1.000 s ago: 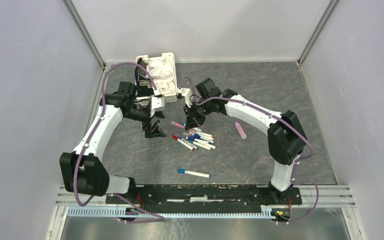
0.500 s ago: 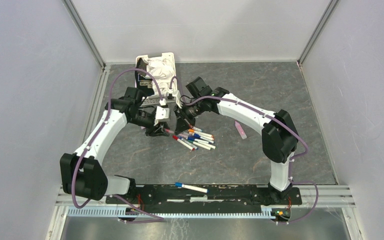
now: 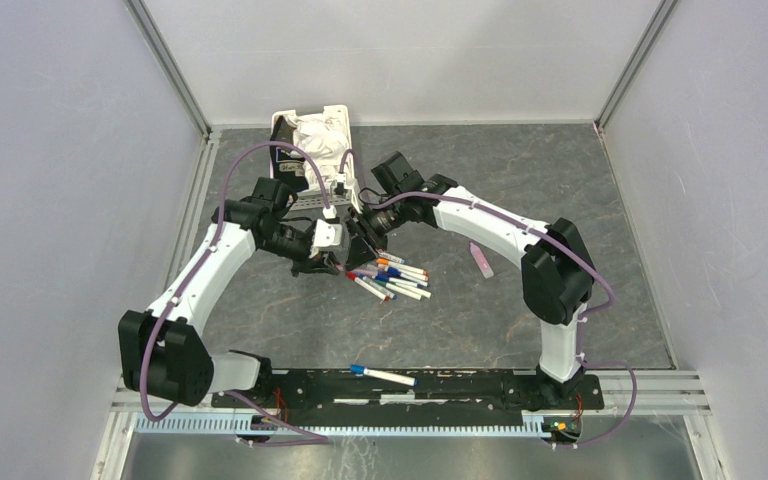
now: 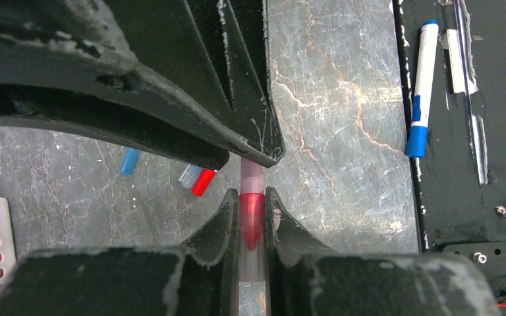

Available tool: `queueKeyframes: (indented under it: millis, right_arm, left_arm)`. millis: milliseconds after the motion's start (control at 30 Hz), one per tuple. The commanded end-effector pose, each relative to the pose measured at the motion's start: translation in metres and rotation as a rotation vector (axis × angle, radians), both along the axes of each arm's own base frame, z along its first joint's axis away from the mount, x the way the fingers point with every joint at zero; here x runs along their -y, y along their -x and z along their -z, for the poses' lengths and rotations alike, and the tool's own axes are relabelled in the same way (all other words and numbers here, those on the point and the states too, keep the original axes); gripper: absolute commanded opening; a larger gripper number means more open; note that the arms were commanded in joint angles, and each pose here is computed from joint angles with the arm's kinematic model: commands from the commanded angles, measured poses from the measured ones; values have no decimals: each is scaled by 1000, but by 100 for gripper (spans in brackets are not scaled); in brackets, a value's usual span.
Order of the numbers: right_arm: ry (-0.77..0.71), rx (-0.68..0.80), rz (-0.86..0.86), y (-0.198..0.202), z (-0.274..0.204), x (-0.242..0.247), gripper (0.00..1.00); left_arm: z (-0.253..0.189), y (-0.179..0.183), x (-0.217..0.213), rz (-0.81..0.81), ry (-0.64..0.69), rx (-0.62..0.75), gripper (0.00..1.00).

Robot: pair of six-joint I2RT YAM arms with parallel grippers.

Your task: Open the pen caps

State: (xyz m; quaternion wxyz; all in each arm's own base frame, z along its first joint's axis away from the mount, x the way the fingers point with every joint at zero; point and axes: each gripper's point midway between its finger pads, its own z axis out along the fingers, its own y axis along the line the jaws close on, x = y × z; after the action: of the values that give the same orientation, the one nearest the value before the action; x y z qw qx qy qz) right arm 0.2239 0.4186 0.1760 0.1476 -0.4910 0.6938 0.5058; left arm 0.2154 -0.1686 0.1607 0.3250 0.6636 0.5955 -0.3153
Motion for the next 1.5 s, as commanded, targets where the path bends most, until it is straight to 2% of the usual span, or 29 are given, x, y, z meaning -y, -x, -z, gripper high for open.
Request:
queueKeyframes:
  millis: [0,100,200,267,367,433,467,600,733,867,933,1033,1133,1267,1467]
  right_arm:
    - [-22,-37,-26,3,9,-6,35]
    - [-22,-49,-35,6,13,-5,34]
    - [-28,-64,-29,6,12,-7,42]
    - [-28,-64,-30,6,12,-7,40]
    - [-37,-68,-22,5,10,-9,20]
    - [-40,-62,-16,4,9,-9,3]
    - [-32,-59,-9,4,10,-7,0]
    - [49,-70,48,3,28,19,0]
    - [151,-78,136,9,54,61,0]
    - [222,-70,205,12,76,97,0]
    - [231,-71,243,11,81,110,0]
    - [249,-25,334,-9,80,127,0]
    - [366,37,584,-51,89,168,0]
    - [535,114,880,-85,109,224,0]
    - [589,228,1054,-105,106,251,0]
  left_arm:
    - [-13,-1,2,57,9,66,2]
    - [-16,-1,3,65,16,74,2]
    - [-19,-2,4,64,26,73,2]
    - [-21,-1,5,64,30,72,2]
    - [-22,0,5,64,34,65,2]
    - [-22,1,5,65,35,65,2]
    - [-21,0,4,63,30,64,2]
    - [-11,-13,-13,27,-55,101,2]
    - [-9,-42,-57,-64,-107,130,2]
    - [-17,-64,-100,-154,-105,128,2]
    - [-15,-66,-105,-174,-91,121,2]
    - [-5,-59,-93,-183,-22,89,2]
    - [17,-61,-82,-226,-2,75,2]
    - [52,-75,-81,-327,-41,56,2]
    - [95,-86,-92,-429,-137,-5,2]
